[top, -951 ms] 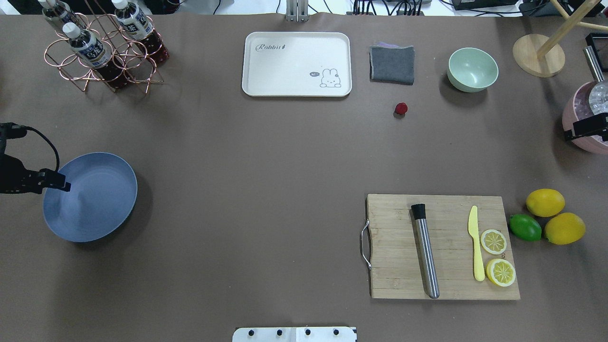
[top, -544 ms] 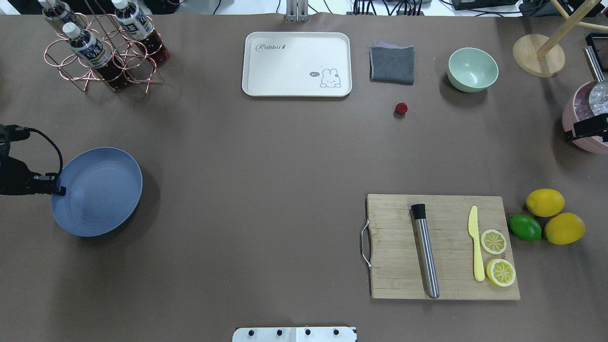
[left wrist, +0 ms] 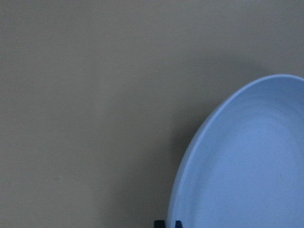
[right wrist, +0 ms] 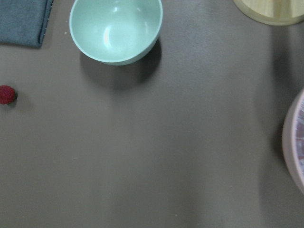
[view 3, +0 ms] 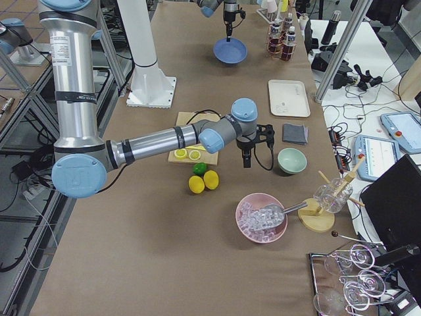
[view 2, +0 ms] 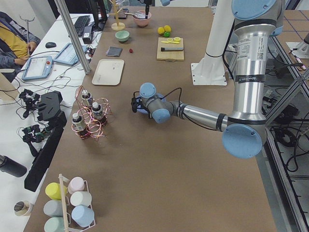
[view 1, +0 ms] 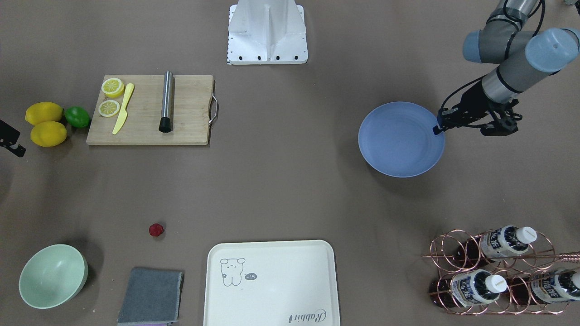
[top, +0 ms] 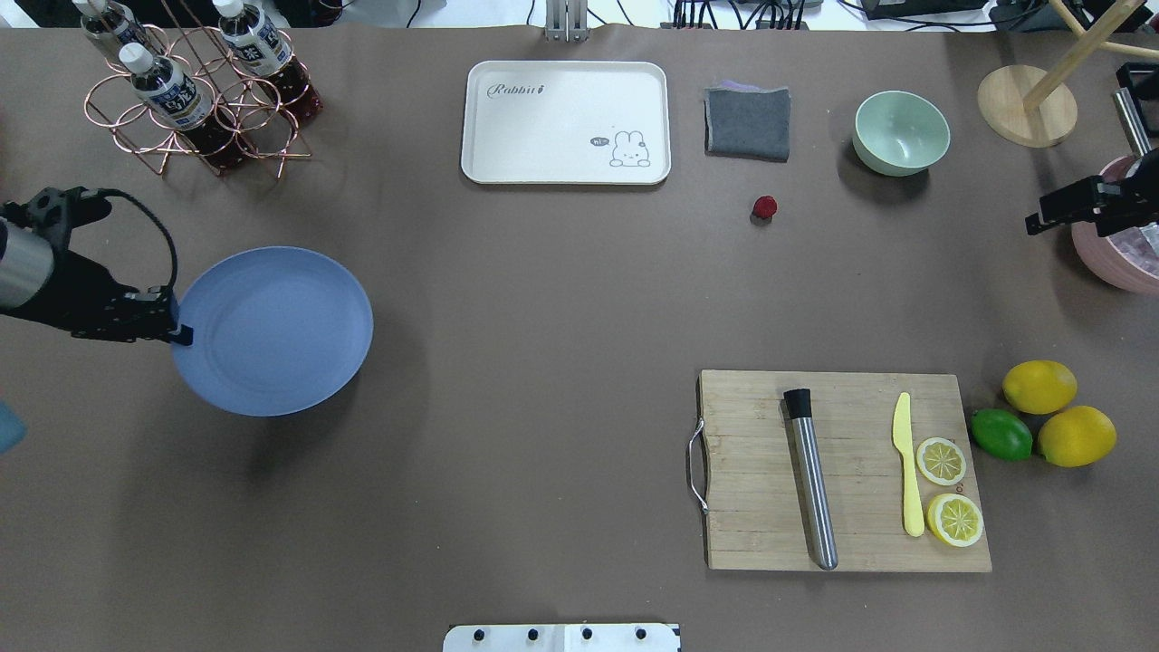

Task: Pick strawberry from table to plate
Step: 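Slide the blue plate farther with the left gripper while the right gripper reaches the strawberry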

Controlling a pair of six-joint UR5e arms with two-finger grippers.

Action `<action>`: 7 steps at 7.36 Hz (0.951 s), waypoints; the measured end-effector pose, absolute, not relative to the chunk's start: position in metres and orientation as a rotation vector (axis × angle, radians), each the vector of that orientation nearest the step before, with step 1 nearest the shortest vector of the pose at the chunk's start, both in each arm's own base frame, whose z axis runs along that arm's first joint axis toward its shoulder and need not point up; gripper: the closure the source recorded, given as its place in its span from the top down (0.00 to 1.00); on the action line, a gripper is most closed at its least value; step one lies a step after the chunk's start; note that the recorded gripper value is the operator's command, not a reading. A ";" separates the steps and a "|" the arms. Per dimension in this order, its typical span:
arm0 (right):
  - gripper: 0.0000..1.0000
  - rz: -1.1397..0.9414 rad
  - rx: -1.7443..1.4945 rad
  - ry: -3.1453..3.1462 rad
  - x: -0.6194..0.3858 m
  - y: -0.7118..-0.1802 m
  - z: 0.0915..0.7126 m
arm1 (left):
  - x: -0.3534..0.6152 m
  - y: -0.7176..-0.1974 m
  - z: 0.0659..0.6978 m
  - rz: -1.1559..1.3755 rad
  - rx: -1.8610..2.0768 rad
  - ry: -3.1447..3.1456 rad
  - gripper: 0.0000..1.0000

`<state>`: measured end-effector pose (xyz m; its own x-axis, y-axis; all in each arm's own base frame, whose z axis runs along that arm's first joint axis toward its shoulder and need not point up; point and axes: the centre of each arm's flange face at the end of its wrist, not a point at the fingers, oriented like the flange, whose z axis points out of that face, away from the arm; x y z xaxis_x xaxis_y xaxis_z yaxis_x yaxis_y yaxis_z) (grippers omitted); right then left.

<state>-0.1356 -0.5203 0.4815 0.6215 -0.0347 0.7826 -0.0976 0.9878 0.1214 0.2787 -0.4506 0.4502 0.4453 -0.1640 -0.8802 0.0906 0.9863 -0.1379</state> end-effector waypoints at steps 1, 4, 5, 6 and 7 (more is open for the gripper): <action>1.00 0.045 0.140 -0.908 -0.165 -0.540 0.462 | 0.310 -0.448 0.398 -0.182 -0.090 1.134 0.00; 1.00 0.055 0.107 -0.905 -0.237 -0.583 0.430 | 0.417 -0.429 0.287 -0.232 -0.094 1.108 0.00; 1.00 0.063 0.095 -0.899 -0.260 -0.597 0.425 | 0.457 -0.413 0.259 -0.238 -0.084 1.080 0.00; 1.00 0.067 0.092 -0.887 -0.283 -0.608 0.418 | 0.489 -0.397 0.246 -0.246 -0.078 1.062 0.00; 1.00 0.070 0.092 -0.874 -0.307 -0.613 0.411 | 0.510 -0.385 0.238 -0.252 -0.075 1.054 0.00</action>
<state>-0.3068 -0.6131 0.4109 0.6399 0.0237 0.7681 -0.0989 0.9938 0.0517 0.5098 -0.3849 0.2385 0.4687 -0.2411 -0.8498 0.1696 0.9687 -0.1813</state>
